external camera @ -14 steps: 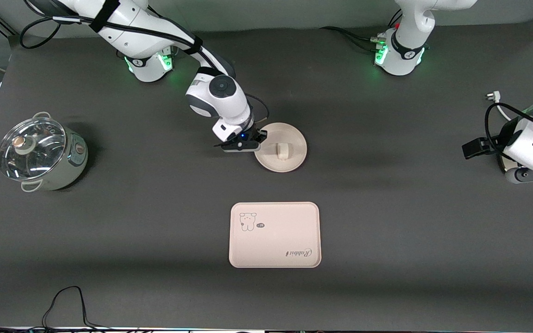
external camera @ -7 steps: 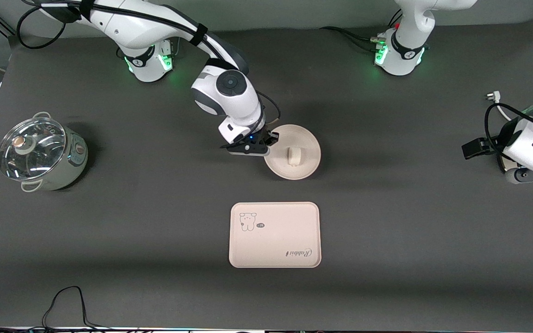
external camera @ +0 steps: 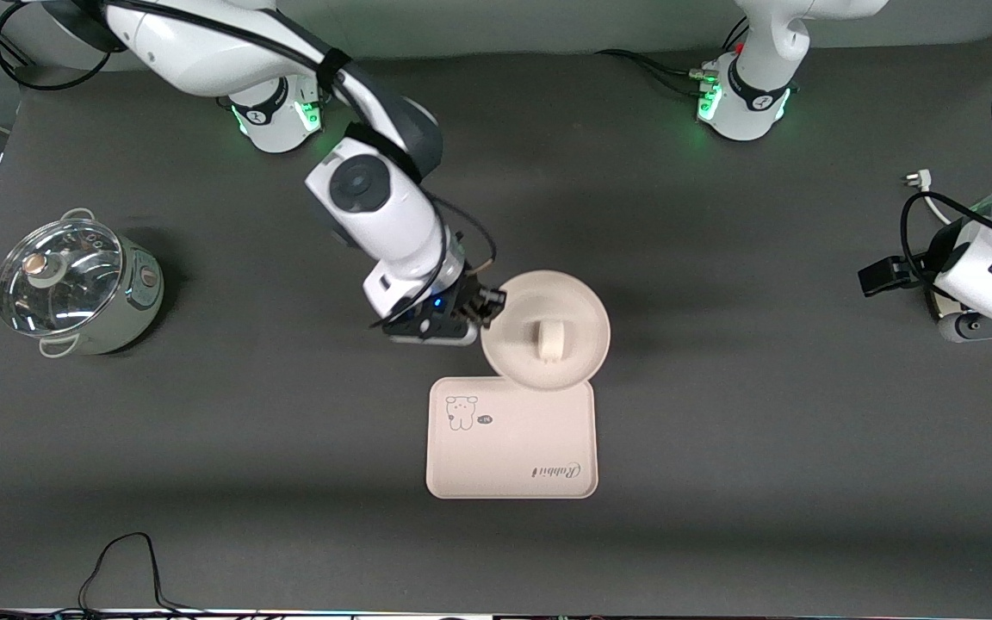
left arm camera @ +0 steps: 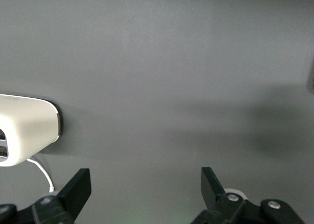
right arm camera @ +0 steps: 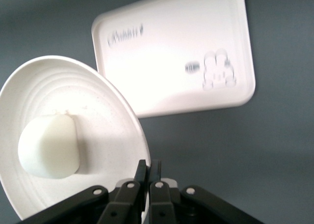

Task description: Place bun in plate and plate on tray

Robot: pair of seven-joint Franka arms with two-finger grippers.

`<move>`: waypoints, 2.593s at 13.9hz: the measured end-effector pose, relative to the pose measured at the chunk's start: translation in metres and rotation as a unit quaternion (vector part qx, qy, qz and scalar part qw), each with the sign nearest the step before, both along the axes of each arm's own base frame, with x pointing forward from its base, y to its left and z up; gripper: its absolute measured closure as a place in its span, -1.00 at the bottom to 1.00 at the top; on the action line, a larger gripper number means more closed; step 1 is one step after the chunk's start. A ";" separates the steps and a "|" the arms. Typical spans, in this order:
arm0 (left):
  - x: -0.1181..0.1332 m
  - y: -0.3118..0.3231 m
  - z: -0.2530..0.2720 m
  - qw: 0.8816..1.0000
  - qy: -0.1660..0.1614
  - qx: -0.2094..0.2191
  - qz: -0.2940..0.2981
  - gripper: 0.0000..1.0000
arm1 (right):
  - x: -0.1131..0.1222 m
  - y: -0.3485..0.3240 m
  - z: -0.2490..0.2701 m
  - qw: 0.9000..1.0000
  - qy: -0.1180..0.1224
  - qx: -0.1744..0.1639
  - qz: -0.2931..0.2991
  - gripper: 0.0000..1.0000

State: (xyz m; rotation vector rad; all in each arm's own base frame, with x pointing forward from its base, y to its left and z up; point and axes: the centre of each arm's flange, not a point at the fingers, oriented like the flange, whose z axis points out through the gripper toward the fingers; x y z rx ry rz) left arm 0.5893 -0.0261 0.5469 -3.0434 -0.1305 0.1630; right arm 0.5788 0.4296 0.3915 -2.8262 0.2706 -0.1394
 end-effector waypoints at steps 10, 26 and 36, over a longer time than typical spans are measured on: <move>0.000 -0.007 0.000 1.000 0.001 -0.001 -0.006 -1.00 | 0.099 -0.054 -0.136 0.999 0.030 0.007 -0.014 0.91; 0.000 -0.012 -0.006 1.000 0.009 0.000 -0.010 -1.00 | 0.117 -0.055 -0.148 0.999 -0.009 0.027 -0.026 -0.59; 0.001 -0.013 -0.008 1.000 0.011 0.001 -0.011 -1.00 | 0.067 -0.163 0.099 0.984 -0.013 -0.163 0.068 -1.00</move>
